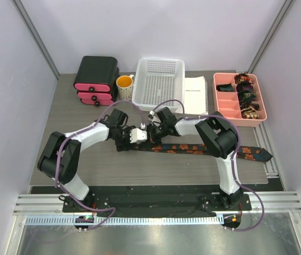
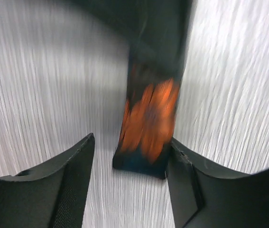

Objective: Roll the ties
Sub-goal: Roll the tie at the center of the board.

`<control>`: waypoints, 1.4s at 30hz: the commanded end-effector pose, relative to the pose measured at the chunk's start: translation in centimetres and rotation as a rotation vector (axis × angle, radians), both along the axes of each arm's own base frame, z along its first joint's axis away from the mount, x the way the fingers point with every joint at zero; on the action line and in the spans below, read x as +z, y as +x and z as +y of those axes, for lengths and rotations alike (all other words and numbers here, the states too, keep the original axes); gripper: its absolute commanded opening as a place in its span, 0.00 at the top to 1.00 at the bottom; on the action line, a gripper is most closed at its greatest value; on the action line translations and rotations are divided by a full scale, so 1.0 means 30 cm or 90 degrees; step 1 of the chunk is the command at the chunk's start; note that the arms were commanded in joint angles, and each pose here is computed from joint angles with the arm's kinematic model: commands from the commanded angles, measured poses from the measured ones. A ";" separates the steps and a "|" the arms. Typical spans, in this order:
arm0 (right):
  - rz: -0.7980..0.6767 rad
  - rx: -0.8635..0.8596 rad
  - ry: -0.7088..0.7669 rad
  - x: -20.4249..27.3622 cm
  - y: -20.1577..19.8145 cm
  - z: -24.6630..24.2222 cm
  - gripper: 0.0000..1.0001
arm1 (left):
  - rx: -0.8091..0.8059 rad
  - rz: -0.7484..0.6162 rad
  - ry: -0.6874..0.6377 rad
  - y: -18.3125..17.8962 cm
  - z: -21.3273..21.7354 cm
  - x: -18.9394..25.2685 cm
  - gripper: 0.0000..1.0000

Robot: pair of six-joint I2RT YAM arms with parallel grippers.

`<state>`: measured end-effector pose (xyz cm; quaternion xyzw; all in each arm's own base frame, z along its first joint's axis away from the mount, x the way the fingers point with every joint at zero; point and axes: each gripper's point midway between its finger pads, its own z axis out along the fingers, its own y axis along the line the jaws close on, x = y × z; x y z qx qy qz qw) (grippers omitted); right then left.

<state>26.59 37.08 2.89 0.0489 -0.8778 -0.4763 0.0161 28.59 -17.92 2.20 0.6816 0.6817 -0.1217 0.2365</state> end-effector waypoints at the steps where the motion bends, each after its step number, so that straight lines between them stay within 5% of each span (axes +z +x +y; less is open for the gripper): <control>1: 0.079 -0.041 -0.063 -0.126 -0.014 -0.063 0.99 | 0.008 0.054 -0.022 -0.021 0.049 0.038 0.39; 11: 0.109 -0.059 -0.078 -0.174 -0.013 -0.078 0.99 | -0.021 0.071 -0.107 -0.043 -0.025 0.074 0.37; 17: 0.105 -0.061 -0.074 -0.167 -0.004 -0.078 0.99 | -0.006 0.082 -0.140 -0.025 -0.064 0.140 0.67; 20: 0.106 -0.060 -0.070 -0.168 -0.002 -0.073 0.99 | -0.013 0.084 -0.162 -0.023 -0.114 0.183 0.69; 30: 0.088 -0.053 -0.042 -0.112 0.018 -0.050 0.99 | -0.020 0.130 -0.110 -0.017 -0.218 0.107 0.67; 42: 0.039 -0.019 0.021 -0.012 0.024 -0.018 0.99 | 0.009 0.210 -0.022 -0.126 -0.147 -0.025 0.64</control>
